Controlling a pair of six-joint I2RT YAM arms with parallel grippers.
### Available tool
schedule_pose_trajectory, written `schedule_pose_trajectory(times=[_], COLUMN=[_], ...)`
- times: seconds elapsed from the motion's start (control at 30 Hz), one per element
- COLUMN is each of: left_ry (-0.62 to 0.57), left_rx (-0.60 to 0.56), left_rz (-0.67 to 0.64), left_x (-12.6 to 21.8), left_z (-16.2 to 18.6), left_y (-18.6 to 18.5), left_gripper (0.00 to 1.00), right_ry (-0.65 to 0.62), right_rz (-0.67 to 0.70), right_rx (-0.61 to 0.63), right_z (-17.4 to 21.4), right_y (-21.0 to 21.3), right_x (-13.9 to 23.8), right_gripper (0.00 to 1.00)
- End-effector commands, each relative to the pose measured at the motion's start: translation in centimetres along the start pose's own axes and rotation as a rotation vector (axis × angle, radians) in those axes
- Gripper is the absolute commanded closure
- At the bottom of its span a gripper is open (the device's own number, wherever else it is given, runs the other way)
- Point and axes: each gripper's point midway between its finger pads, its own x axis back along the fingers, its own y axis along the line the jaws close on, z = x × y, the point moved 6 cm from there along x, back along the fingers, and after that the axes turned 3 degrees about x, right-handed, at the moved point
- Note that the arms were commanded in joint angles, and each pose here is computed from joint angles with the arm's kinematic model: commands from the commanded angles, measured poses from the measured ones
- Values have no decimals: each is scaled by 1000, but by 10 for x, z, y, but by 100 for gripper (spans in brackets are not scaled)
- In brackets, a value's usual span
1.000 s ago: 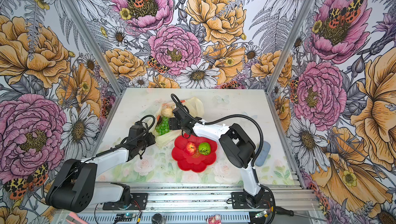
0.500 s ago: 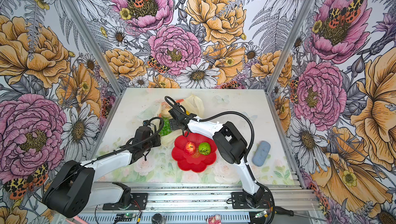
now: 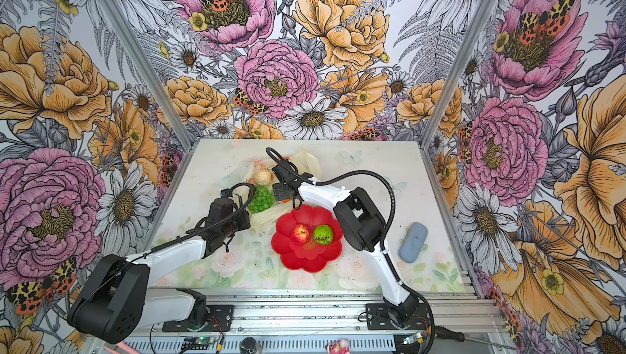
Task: Take the fake fruits out of the plastic bag
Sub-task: 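Lower the right gripper into the bag and grasp the orange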
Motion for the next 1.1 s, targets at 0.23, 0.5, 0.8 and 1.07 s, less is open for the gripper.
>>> schedule_pose_trajectory(times=[0.23,0.5,0.8,1.07], left_ry=[-36,-18,-44,-52], left_rx=[1,-2,8,9], left_rz=[57,65,56,60], left_x=[0,-5,0,1], left_z=[-15,-14,-15,-16], left_y=[-7,-9,-6,-6], left_gripper=[84,84,84,84], right_ry=[99,119,131,30], right_rz=[0,-8,-7,-22], right_rx=[37,34,47,52], right_z=[16,19,21,-11], right_y=[3,6,12,15], right_x=[-19,-16,-17,19], right_gripper=[19,26,30,36])
